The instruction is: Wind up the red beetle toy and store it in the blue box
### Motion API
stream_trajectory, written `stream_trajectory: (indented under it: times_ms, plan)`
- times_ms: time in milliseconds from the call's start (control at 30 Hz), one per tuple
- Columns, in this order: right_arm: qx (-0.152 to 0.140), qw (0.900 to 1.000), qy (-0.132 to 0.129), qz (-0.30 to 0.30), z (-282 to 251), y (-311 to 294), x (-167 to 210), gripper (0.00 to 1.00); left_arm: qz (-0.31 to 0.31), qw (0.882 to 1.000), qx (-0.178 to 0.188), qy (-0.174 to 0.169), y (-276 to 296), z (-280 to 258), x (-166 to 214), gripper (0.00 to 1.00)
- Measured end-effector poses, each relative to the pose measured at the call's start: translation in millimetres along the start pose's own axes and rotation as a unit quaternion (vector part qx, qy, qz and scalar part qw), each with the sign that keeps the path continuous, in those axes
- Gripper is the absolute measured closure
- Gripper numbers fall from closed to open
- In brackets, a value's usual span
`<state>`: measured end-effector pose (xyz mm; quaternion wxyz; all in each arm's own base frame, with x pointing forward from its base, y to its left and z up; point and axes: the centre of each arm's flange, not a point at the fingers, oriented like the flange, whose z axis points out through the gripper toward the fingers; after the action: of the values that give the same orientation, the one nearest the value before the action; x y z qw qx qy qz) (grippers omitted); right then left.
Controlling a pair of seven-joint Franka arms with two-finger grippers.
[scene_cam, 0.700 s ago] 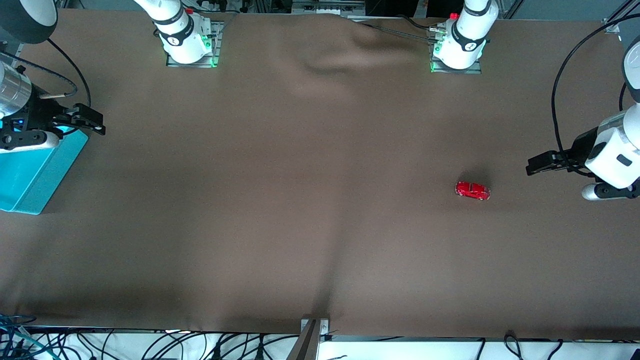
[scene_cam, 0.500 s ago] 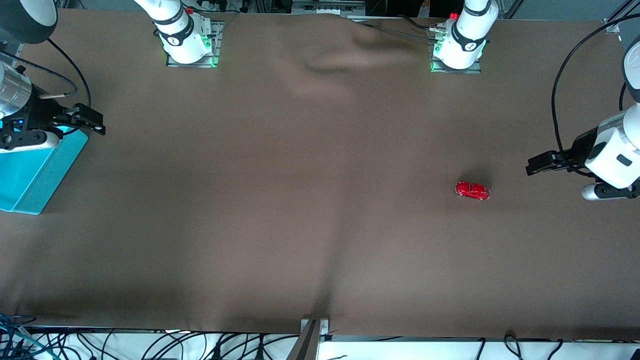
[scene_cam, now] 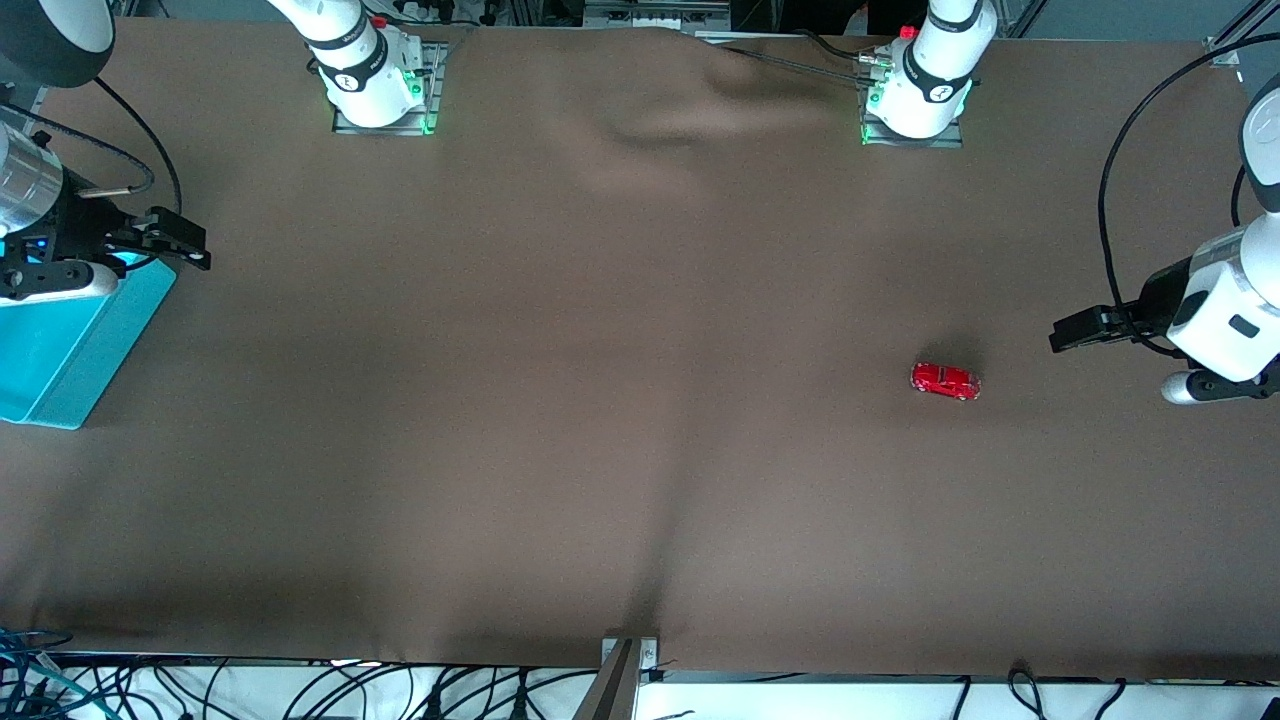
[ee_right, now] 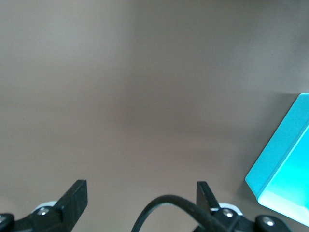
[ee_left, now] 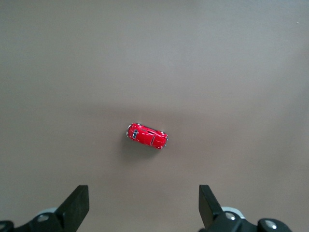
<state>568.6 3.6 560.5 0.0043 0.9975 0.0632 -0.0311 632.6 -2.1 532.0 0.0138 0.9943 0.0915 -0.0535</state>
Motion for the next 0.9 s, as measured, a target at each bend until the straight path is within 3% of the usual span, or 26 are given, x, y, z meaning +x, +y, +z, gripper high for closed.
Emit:
stream_trajectory:
  times_ms: [367, 700, 900]
  plan:
    - [0.000, 1.000, 0.000, 0.000, 0, 0, 0, 0.00, -0.133, 0.990, -0.007, -0.043, -10, 46, 13, 0.00]
    - [0.000, 1.000, 0.000, -0.001, 0, -1, 0, 0.00, -0.264, 0.961, -0.008, -0.078, -26, 96, 33, 0.00]
    - [0.000, 1.000, 0.000, -0.001, 0, -1, 0, 0.00, -0.328, 0.942, -0.005, -0.071, -35, 135, 44, 0.00]
